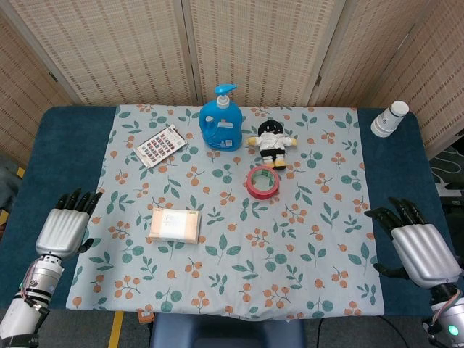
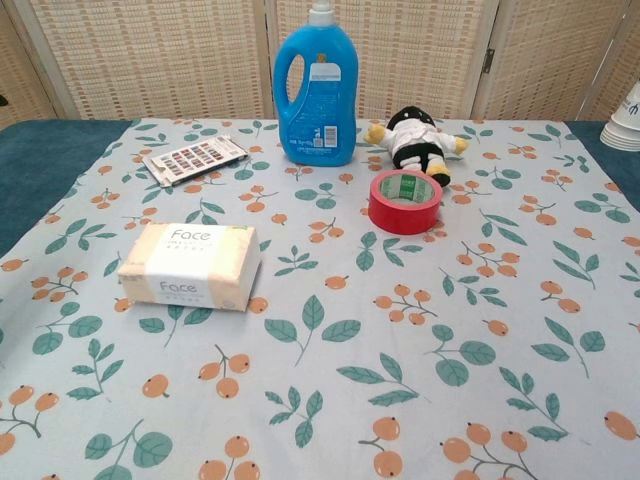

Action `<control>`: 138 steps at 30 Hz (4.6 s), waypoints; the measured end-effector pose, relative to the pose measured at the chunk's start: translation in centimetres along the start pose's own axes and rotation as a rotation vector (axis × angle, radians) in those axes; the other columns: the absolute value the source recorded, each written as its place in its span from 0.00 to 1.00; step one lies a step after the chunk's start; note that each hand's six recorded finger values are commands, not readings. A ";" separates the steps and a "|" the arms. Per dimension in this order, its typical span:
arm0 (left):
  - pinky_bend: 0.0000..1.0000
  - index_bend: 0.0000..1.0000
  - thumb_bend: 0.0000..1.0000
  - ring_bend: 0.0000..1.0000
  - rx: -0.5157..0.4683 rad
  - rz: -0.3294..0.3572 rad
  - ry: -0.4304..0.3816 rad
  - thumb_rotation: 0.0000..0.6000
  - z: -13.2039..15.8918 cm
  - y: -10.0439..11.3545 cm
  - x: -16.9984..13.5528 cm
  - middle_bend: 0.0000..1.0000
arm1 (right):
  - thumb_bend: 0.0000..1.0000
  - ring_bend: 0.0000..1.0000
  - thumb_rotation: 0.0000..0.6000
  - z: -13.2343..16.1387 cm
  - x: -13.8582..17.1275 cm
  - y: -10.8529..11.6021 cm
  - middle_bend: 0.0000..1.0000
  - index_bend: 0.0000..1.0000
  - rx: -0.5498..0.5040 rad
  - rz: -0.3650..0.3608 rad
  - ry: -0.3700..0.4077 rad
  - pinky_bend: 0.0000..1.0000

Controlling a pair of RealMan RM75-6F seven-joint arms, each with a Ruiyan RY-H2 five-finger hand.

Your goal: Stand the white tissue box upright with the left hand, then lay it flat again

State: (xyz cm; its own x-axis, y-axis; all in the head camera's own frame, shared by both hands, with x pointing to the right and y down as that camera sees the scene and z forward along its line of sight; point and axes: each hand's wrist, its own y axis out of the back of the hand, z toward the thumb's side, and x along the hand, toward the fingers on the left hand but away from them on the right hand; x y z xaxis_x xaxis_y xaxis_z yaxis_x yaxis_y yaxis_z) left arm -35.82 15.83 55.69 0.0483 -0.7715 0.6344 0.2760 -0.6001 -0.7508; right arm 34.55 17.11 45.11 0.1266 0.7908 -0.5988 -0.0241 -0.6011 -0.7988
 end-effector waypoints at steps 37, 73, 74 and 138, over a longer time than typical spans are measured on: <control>0.10 0.00 0.23 0.00 -0.122 0.007 -0.265 1.00 15.0 -0.1 0.6 0.12 | 0.05 0.00 1.00 0.1 -0.4 -0.6 0.18 0.20 0.005 0.029 0.001 0.00; 0.04 0.00 0.22 0.00 -0.152 -0.024 0.007 1.00 20.9 -3.9 4.5 0.12 | 0.05 0.00 1.00 -0.4 -1.2 -1.0 0.18 0.20 0.007 0.056 -0.032 0.00; 0.04 0.00 0.22 0.00 -0.151 -0.024 0.003 1.00 21.1 -3.9 4.5 0.12 | 0.05 0.00 1.00 -0.4 -1.1 -1.0 0.18 0.20 0.006 0.055 -0.032 0.00; 0.08 0.39 0.27 0.14 -0.040 0.024 -0.069 1.00 24.1 -3.9 8.4 0.44 | 0.05 0.00 1.00 -1.2 -1.8 -1.2 0.18 0.20 0.007 0.065 -0.061 0.00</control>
State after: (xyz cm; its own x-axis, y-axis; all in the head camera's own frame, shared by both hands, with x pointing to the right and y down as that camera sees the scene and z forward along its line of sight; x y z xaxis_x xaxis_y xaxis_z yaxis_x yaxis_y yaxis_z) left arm -13.38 16.83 68.37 0.1206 -0.7705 0.6259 0.2351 -0.5904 -0.7721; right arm 35.57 16.27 47.24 0.0636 0.7558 -0.6517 -0.0372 -0.6508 -0.7583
